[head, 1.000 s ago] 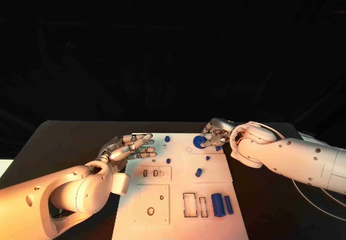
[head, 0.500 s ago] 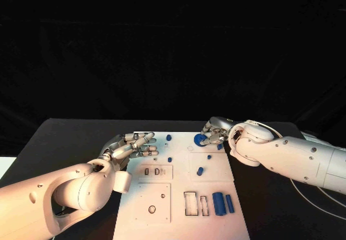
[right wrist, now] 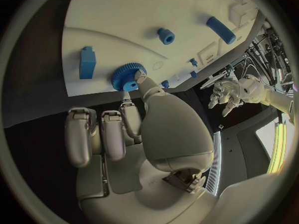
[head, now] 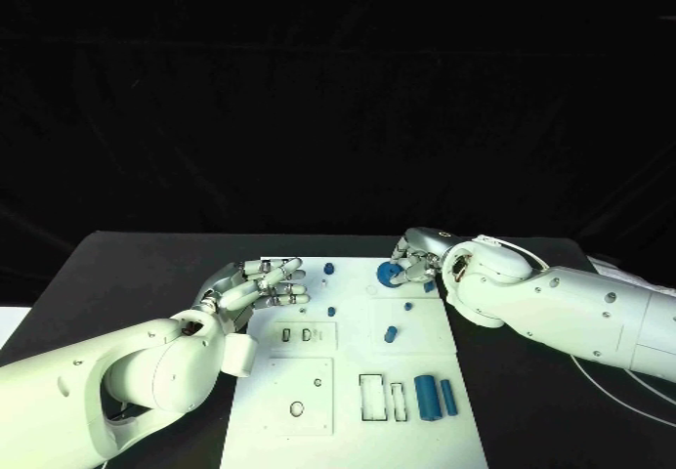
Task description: Assemble the parts on the task board
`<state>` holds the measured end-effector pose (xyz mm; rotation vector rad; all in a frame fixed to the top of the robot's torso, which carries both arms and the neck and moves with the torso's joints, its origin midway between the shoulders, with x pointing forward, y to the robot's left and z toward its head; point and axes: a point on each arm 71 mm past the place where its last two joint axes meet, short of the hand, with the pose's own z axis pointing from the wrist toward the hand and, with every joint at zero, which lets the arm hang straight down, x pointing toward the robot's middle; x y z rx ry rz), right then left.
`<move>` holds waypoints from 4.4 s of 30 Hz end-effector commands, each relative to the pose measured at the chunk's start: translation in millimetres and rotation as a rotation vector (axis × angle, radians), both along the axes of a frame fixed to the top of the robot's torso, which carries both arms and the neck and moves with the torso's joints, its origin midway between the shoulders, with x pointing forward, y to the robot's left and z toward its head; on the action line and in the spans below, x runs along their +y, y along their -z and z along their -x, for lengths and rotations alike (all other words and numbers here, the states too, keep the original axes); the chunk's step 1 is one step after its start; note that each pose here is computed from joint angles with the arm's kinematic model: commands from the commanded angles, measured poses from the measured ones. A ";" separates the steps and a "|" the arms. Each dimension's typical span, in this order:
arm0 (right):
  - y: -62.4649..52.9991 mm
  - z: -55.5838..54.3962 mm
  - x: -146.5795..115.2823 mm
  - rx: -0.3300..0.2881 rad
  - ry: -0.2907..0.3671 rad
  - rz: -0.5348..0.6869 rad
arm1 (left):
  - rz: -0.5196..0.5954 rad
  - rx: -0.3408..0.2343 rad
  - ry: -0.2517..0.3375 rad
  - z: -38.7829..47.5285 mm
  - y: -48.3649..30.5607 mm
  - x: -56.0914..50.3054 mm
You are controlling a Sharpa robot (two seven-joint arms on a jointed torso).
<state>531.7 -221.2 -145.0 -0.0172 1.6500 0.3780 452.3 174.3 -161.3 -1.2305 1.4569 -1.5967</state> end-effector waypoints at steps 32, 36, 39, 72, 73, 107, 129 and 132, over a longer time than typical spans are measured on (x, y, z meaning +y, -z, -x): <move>-5.9 18.1 104.1 -0.122 -0.161 -0.027 | 0.003 -0.019 -0.020 -6.6 0.4 7.5; -1.6 16.4 108.8 -0.113 -0.161 -0.026 | 0.004 -0.019 -0.018 -6.6 0.4 7.0; 1.0 14.8 111.8 -0.106 -0.163 -0.023 | 0.004 -0.019 -0.018 -6.6 0.5 6.6; 7.6 15.4 122.9 -0.079 -0.206 -0.027 | 0.002 -0.011 -0.014 -6.5 1.0 6.6; 7.6 15.7 122.9 -0.079 -0.207 -0.027 | 0.002 -0.011 -0.014 -6.5 1.0 6.6; -14.1 35.8 13.3 -0.030 -0.274 -0.339 | -0.001 -0.009 -0.019 -7.2 1.6 11.6; 11.0 25.9 -77.0 0.006 -0.145 -0.316 | 0.005 -0.001 -0.004 -8.4 5.7 8.4; 16.3 24.6 -78.2 0.015 -0.133 -0.306 | 0.005 0.000 -0.004 -8.5 6.2 8.3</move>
